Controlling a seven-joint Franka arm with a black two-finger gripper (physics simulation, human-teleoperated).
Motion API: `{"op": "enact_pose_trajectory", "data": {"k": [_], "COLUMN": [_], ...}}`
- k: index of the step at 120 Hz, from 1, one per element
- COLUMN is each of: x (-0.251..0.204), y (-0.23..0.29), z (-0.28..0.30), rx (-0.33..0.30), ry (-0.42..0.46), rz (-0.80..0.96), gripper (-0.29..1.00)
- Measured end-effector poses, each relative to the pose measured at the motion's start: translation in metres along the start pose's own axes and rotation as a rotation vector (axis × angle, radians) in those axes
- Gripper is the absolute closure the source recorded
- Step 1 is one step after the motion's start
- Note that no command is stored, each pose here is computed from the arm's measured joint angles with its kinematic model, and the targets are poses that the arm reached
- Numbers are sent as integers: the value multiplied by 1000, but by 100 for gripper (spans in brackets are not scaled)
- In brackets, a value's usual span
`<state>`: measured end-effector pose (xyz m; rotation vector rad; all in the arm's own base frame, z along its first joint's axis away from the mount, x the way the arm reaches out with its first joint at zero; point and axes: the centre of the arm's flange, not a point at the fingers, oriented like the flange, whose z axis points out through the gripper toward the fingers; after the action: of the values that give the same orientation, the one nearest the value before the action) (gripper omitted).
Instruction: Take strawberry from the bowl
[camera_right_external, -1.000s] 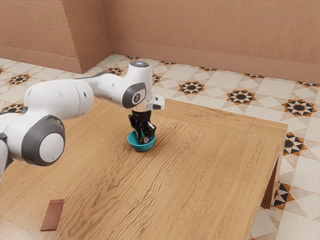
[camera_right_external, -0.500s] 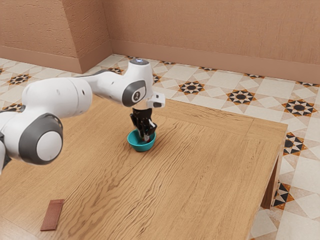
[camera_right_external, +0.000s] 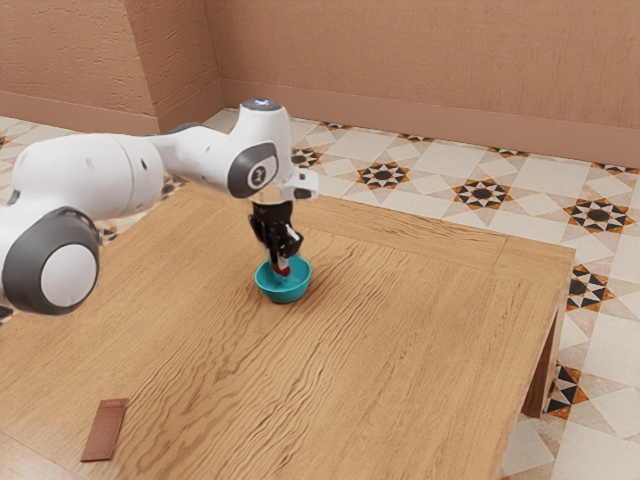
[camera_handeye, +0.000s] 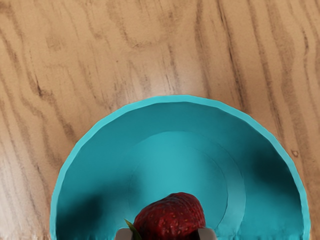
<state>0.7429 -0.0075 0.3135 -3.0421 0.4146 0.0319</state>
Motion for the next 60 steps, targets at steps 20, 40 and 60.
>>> {"op": "enact_pose_trajectory", "data": {"k": [20,40,60], "x": [-3,13,20], "y": [63,147,148], "z": [-59,-26,13], "rx": [25,18,-10], "ry": [63,57,55], "rz": [85,186,174], "gripper": [65,63,47]}}
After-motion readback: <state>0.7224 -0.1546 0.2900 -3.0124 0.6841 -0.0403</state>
